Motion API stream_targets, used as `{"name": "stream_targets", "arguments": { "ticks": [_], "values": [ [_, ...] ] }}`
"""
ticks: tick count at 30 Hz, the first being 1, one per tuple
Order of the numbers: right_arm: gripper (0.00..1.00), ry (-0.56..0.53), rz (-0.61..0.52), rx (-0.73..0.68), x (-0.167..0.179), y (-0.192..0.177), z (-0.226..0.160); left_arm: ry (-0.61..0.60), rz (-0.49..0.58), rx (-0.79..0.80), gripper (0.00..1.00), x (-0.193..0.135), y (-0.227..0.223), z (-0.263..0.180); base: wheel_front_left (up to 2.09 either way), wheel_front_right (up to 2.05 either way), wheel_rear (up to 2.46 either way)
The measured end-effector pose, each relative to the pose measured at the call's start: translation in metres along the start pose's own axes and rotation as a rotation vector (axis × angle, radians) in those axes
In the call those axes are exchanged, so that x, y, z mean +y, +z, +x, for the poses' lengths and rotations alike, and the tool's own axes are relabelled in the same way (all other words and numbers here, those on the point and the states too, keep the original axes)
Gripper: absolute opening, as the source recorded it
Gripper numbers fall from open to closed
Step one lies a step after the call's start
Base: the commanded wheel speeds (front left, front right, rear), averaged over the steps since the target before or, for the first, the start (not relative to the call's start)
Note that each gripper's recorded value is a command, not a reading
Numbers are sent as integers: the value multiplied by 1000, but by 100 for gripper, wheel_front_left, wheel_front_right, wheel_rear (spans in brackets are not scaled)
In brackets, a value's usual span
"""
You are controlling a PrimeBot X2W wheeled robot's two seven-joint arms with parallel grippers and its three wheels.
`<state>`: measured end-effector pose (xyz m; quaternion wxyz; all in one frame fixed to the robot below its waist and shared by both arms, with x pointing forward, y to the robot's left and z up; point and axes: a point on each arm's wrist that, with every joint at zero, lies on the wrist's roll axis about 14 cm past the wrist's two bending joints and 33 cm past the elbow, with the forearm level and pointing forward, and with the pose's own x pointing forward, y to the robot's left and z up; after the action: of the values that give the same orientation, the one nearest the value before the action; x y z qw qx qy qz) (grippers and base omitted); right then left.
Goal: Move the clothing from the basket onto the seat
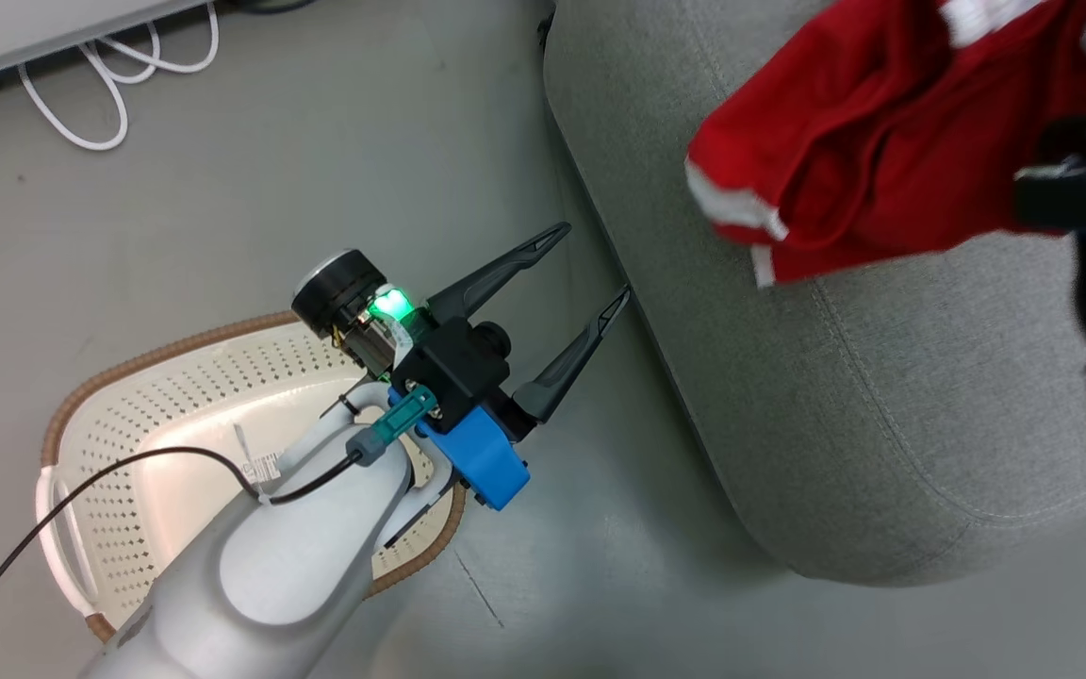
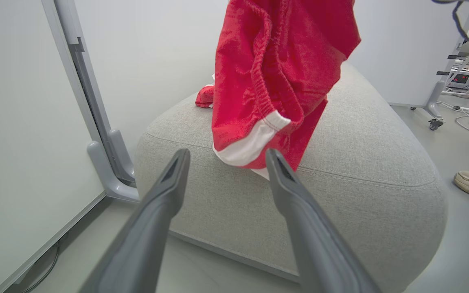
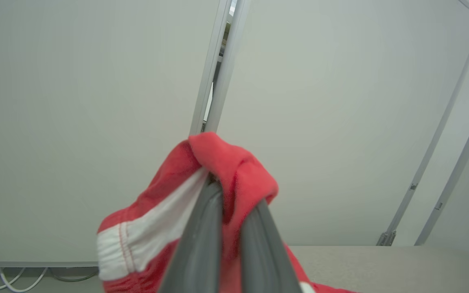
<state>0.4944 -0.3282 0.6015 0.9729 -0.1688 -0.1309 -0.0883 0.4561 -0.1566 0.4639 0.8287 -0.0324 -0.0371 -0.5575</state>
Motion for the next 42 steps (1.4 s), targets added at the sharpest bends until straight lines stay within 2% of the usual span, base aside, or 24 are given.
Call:
{"name": "stream_targets", "arguments": {
  "ticks": [5, 11, 15, 19, 28, 37, 42],
  "values": [
    [0, -82, -109, -116, -47, 31, 36, 15, -3, 11, 100, 19, -18, -1, 0, 0, 0],
    [0, -175, -218, -149, -93, 36, 63, 36, -16, 31, 100, 42, -45, -4, 0, 0, 0],
    [0, -225, -271, -102, -118, 17, 73, 48, -25, 42, 100, 56, -63, -5, 0, 0, 0],
    [0, -263, -295, -5, -134, -22, 76, 52, -43, 55, 100, 63, -83, -8, 0, 0, 0],
    [0, -260, -274, 210, -118, -116, 64, 70, -81, 85, 100, 72, -116, -16, 0, 0, 0],
    [0, -281, -211, 349, -92, -173, 39, 80, -77, 92, 100, 77, -121, -19, 0, 0, 0],
    [0, -288, -194, 399, -79, -190, 30, 84, -72, 94, 100, 79, -120, -20, 0, 0, 0]
  ]
}}
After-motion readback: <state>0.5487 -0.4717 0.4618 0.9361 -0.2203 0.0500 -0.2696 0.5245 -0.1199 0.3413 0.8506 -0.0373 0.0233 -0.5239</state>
